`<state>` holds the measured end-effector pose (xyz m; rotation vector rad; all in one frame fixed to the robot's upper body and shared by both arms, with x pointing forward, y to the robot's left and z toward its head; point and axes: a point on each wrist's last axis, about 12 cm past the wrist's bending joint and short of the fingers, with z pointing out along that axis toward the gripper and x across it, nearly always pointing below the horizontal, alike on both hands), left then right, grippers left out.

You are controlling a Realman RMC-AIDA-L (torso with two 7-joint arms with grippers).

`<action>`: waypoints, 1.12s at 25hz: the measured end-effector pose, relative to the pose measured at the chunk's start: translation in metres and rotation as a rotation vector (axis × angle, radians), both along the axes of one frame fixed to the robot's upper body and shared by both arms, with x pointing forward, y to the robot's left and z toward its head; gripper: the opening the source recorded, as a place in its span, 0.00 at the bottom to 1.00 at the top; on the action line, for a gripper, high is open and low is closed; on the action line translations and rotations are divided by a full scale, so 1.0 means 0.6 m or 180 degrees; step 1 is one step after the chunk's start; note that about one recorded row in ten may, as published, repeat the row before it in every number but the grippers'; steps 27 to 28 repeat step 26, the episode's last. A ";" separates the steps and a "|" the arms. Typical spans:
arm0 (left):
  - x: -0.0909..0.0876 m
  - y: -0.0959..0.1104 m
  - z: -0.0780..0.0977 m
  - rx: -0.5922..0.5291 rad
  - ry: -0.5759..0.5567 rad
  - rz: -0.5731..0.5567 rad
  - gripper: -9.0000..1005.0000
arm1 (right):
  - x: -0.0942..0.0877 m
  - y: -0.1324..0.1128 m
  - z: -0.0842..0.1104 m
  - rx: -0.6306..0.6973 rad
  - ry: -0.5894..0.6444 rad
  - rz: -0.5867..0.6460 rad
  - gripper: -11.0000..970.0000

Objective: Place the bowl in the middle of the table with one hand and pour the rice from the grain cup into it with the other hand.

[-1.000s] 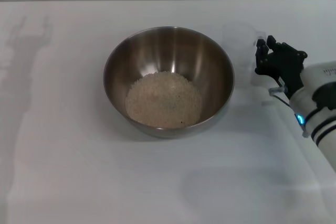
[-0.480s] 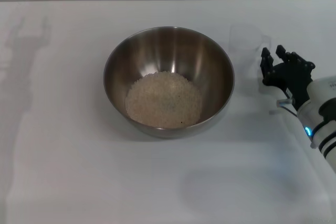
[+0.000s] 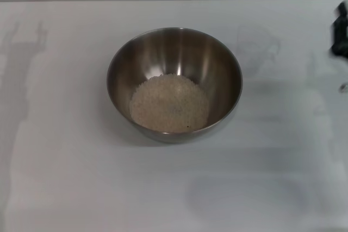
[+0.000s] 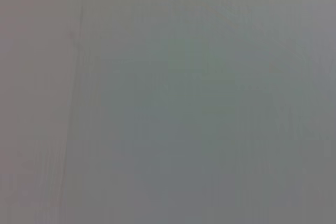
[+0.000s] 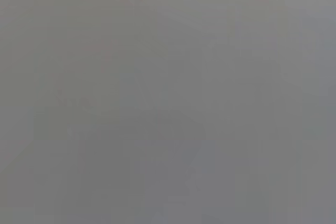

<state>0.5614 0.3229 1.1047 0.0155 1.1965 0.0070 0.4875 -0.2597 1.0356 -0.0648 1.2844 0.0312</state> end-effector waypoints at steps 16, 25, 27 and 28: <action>-0.017 0.005 -0.024 -0.0136 0.0085 -0.0029 0.55 | 0.139 -0.026 0.105 -0.0251 -0.0742 0.0007 0.59; -0.019 0.012 -0.032 -0.0207 0.0139 -0.0035 0.55 | 0.162 -0.031 0.129 -0.0168 -0.0871 -0.0175 0.65; -0.019 0.014 -0.031 -0.0248 0.0137 -0.0045 0.55 | 0.165 -0.030 0.131 -0.0169 -0.0883 -0.0173 0.65; -0.019 0.014 -0.031 -0.0248 0.0137 -0.0045 0.55 | 0.165 -0.030 0.131 -0.0169 -0.0883 -0.0173 0.65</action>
